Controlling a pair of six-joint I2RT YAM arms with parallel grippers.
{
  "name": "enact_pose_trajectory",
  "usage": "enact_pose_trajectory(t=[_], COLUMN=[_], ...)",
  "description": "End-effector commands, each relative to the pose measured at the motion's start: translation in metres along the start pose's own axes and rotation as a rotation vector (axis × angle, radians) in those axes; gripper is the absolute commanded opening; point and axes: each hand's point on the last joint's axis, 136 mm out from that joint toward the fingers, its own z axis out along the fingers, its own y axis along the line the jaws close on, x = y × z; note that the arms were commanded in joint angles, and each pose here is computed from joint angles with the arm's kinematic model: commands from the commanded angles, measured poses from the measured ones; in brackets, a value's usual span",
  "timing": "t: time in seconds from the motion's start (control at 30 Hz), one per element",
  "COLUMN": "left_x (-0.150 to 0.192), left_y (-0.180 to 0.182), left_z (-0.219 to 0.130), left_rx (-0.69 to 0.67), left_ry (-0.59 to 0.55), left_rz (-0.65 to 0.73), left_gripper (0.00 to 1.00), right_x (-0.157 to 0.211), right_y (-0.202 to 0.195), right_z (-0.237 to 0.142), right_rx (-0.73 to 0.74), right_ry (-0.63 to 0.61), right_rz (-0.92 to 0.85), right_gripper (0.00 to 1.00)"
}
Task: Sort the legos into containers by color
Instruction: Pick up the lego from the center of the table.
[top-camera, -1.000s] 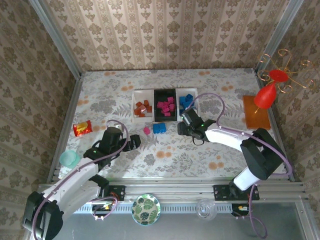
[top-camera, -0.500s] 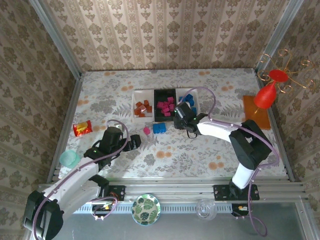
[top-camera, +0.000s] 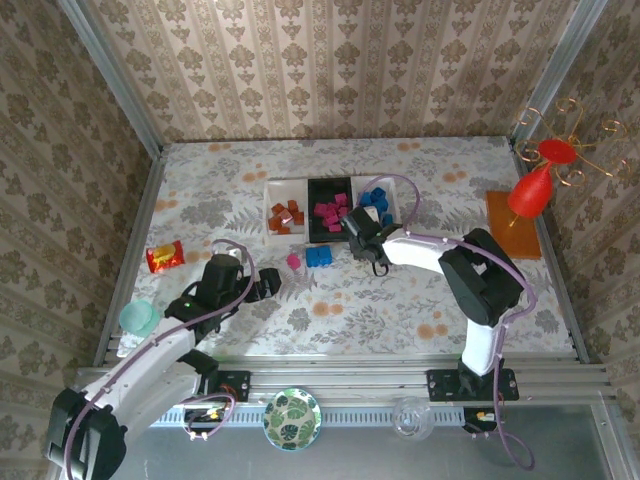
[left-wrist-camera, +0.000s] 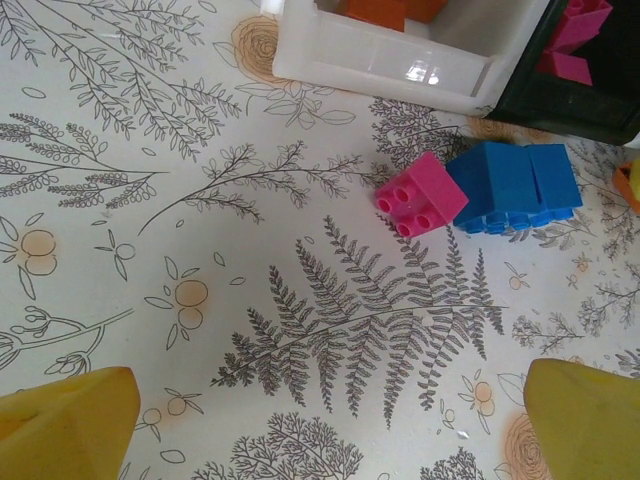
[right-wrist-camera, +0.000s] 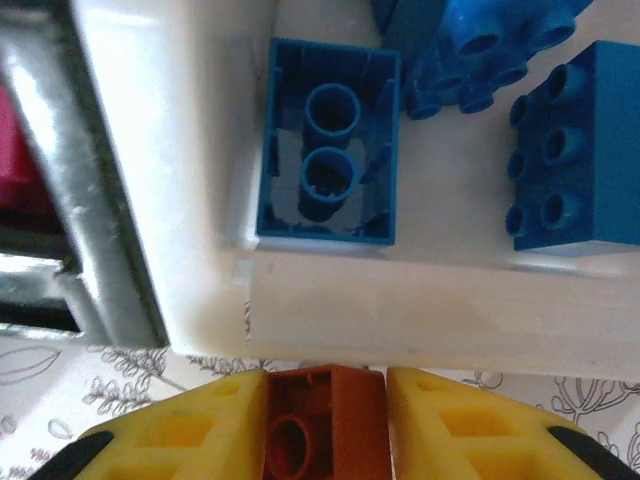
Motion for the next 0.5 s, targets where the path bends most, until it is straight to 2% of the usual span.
enact_pose_trajectory(t=[0.0, 0.1, 0.23, 0.47], left_x=[0.001, 0.0, 0.0, 0.001], left_y=[0.001, 0.001, 0.002, 0.005], left_z=[-0.004, -0.005, -0.005, -0.007], left_rx=[0.0, 0.001, -0.001, -0.009], left_ry=[0.007, 0.003, 0.001, -0.006], left_rz=[0.002, 0.003, -0.001, -0.004], left_gripper=[1.0, 1.0, 1.0, 1.0], right_x=[0.018, 0.021, 0.018, 0.004], right_y=[-0.013, -0.013, -0.003, 0.024], right_z=[0.005, 0.007, 0.005, -0.041], right_rx=[0.087, 0.088, 0.022, -0.097], right_ry=[0.069, 0.074, 0.045, -0.067], right_rz=[-0.047, -0.053, -0.051, -0.087], right_gripper=[0.37, 0.36, 0.27, 0.2])
